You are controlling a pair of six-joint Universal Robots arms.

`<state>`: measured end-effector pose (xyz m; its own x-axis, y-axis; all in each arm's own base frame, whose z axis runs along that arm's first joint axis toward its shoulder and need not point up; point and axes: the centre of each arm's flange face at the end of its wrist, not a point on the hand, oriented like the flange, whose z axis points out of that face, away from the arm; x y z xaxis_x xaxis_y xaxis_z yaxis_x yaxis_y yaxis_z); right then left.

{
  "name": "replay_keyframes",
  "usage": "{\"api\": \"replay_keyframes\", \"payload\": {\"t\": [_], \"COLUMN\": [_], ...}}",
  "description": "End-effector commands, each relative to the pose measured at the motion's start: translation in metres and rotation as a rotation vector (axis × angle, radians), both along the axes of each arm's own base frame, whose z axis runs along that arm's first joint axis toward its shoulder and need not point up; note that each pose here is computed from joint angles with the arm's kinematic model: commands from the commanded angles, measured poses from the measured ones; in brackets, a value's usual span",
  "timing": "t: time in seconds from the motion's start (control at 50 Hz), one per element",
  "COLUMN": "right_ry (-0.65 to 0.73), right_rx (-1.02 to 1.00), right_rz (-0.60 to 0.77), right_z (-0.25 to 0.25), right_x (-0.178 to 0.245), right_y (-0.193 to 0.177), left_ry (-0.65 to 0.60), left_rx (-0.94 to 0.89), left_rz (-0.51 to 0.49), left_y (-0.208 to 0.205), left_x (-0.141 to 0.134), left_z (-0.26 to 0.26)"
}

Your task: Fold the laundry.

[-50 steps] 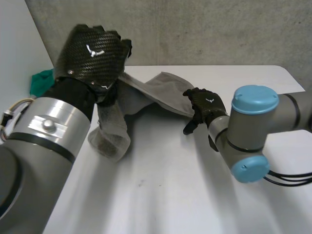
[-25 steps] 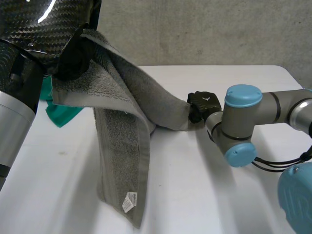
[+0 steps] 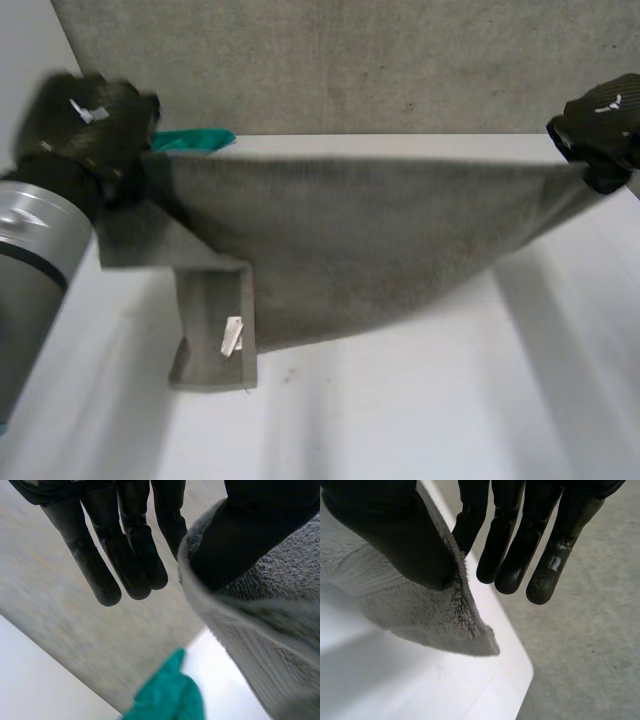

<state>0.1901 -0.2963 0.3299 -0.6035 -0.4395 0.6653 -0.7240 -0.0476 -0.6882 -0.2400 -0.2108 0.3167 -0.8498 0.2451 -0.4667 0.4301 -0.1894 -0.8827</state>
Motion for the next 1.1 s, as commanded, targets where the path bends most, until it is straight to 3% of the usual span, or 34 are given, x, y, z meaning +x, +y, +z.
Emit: {"api": "replay_keyframes", "payload": {"t": [0.02, 0.12, 0.2, 0.34, 0.42, 0.52, 0.62, 0.74, 0.82, 0.92, 1.1], "right_ry": [0.145, 0.193, 0.212, 0.077, -0.023, -0.207, -0.387, -0.468, -0.453, -0.403, -0.260], "right_rx": [0.092, 0.184, 0.336, 0.283, 0.102, -0.289, -0.645, -0.861, -0.815, -0.678, -0.314], "right_rz": [0.073, 0.097, 0.112, 0.056, -0.009, -0.015, 0.024, 0.025, 0.037, 0.042, 0.109], "right_z": [0.004, -0.025, -0.073, -0.094, -0.079, -0.011, 0.062, 0.113, 0.105, 0.067, -0.039], "right_x": [-0.001, 0.000, 0.008, 0.039, 0.049, 0.069, 0.086, 0.083, 0.083, 0.079, 0.076], "right_y": [0.048, 0.042, 0.014, -0.040, -0.080, -0.113, -0.112, -0.096, -0.091, -0.093, -0.060], "left_ry": [-0.100, -0.124, -0.137, -0.120, -0.083, 0.010, 0.154, 0.293, 0.318, 0.248, 0.066], "left_rx": [0.190, 0.235, 0.265, 0.208, -0.008, -0.311, -0.633, -0.784, -0.755, -0.609, -0.169], "left_rz": [-0.033, -0.017, 0.005, 0.012, 0.010, 0.038, 0.050, 0.019, 0.003, -0.016, -0.045], "left_y": [-0.029, -0.055, -0.082, -0.134, -0.161, -0.183, -0.175, -0.151, -0.142, -0.139, -0.113], "left_x": [-0.016, -0.021, -0.025, -0.032, -0.042, -0.050, -0.048, -0.038, -0.032, -0.031, -0.023], "left_z": [-0.059, -0.082, -0.102, -0.127, -0.102, -0.042, 0.049, 0.109, 0.111, 0.068, -0.060]}}
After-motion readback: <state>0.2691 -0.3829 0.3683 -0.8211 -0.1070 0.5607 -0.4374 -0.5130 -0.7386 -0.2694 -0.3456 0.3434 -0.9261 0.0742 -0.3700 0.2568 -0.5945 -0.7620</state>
